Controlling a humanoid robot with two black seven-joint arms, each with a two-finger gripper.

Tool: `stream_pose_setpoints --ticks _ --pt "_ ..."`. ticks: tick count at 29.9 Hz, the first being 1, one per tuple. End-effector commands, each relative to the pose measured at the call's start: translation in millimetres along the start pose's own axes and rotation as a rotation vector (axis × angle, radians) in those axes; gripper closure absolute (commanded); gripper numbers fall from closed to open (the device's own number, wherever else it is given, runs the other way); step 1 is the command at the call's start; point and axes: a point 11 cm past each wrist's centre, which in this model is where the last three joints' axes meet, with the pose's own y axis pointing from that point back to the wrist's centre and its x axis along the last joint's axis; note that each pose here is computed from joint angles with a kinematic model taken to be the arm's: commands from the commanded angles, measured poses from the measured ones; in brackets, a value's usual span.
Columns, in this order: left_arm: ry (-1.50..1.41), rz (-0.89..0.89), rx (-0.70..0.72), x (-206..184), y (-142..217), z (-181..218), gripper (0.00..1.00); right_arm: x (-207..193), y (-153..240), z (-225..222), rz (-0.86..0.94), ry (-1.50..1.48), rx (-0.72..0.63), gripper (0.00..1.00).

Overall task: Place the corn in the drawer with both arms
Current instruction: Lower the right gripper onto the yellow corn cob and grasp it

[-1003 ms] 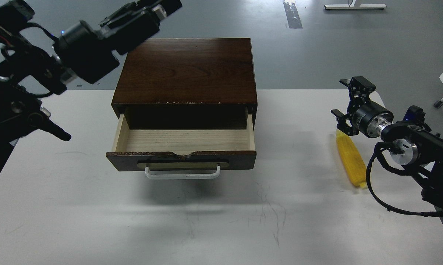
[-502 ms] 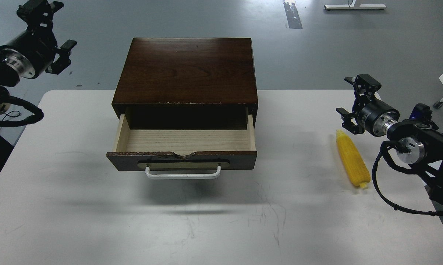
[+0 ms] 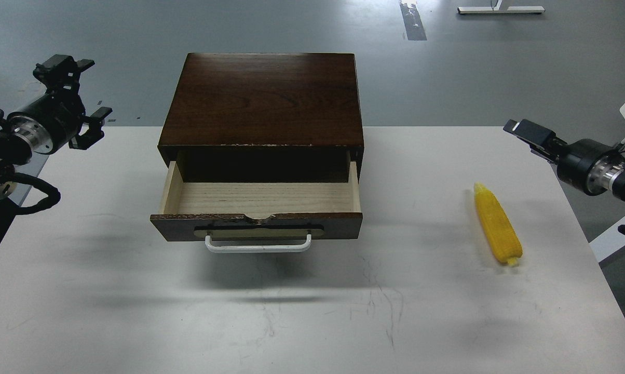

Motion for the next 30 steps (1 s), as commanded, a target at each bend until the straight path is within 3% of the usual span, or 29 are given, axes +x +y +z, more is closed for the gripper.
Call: stream_pose_setpoints --ticks 1,8,19,21,24,25,26,28,30 --pt "-0.002 0.0 0.006 0 1 -2 0.01 -23 7 18 -0.107 0.197 -0.056 0.05" --pt "-0.005 0.001 0.006 1 1 -2 0.01 -63 -4 18 -0.225 0.289 -0.057 0.07" --pt "-0.02 0.007 0.014 5 5 -6 0.01 -95 -24 8 -0.266 0.304 -0.028 0.13" --pt "-0.022 0.006 0.014 5 5 -6 0.01 -102 -22 12 -0.291 0.314 -0.037 0.26" --pt "-0.022 0.003 0.015 5 5 -6 0.01 -111 -20 16 -0.321 0.326 -0.042 0.64" --pt "-0.022 0.003 0.015 5 5 -6 0.01 -111 -19 16 -0.323 0.327 -0.044 0.69" --pt "-0.025 0.002 0.018 5 6 -6 0.01 -112 -19 17 -0.325 0.329 -0.045 0.82" --pt "-0.025 0.002 0.019 4 6 -7 0.01 -106 -21 14 -0.303 0.335 -0.039 1.0" --pt "-0.025 0.002 0.019 4 6 -7 0.01 -101 -23 12 -0.271 0.343 -0.032 1.0"
